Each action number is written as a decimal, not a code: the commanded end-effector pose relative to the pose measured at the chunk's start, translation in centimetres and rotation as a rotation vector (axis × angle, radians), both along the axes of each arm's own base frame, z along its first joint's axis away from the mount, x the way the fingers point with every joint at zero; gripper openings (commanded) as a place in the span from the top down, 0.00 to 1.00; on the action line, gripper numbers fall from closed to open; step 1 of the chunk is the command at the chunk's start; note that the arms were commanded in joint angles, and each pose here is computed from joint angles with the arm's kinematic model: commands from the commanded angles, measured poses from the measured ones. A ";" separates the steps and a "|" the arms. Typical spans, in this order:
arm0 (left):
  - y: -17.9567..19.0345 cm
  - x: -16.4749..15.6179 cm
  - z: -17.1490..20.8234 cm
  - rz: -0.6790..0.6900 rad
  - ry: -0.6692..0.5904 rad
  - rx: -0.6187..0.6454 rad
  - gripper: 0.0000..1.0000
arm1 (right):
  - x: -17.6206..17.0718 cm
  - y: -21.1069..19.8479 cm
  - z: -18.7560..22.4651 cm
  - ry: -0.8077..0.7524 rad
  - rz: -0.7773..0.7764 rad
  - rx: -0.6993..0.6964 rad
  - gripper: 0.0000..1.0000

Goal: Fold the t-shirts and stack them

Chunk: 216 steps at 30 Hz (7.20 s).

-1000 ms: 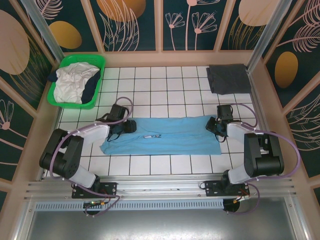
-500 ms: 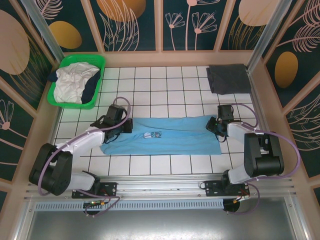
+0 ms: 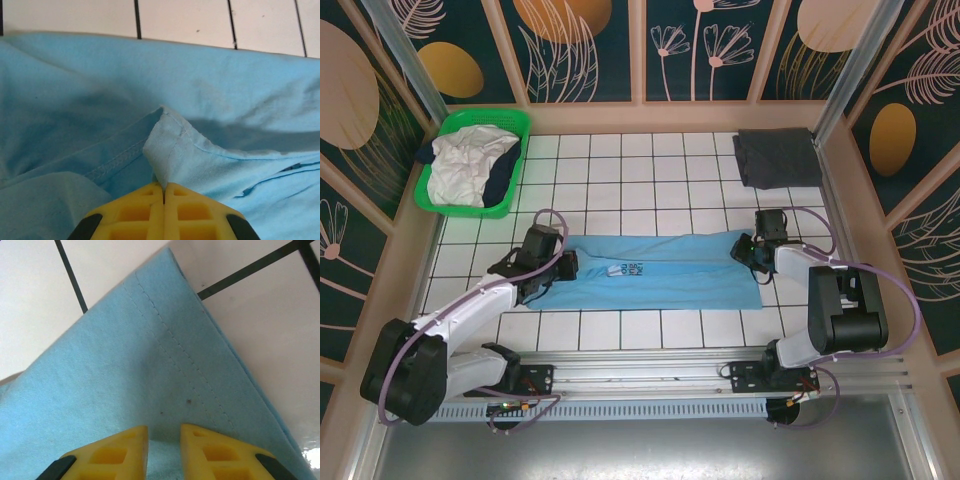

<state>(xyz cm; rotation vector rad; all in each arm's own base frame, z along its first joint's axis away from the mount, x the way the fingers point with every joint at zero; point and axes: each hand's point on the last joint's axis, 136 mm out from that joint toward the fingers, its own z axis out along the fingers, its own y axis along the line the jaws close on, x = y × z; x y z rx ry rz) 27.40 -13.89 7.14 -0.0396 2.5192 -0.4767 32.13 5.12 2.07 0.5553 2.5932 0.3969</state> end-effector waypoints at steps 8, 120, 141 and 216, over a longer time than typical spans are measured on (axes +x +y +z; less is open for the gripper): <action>2.2 -0.2 -1.3 0.135 0.029 0.060 1.00 | -0.5 0.6 0.5 -0.007 0.031 0.038 0.63; -2.9 6.5 -0.6 -0.082 -0.021 0.085 0.75 | -1.2 8.5 0.0 0.005 0.184 0.038 0.52; -2.4 0.8 -2.0 -0.162 0.116 0.076 1.00 | -0.4 7.3 0.7 -0.031 0.167 0.024 0.51; 3.4 -7.6 -3.8 0.348 0.225 -0.032 0.68 | 2.4 7.1 1.6 -0.139 0.191 0.200 0.46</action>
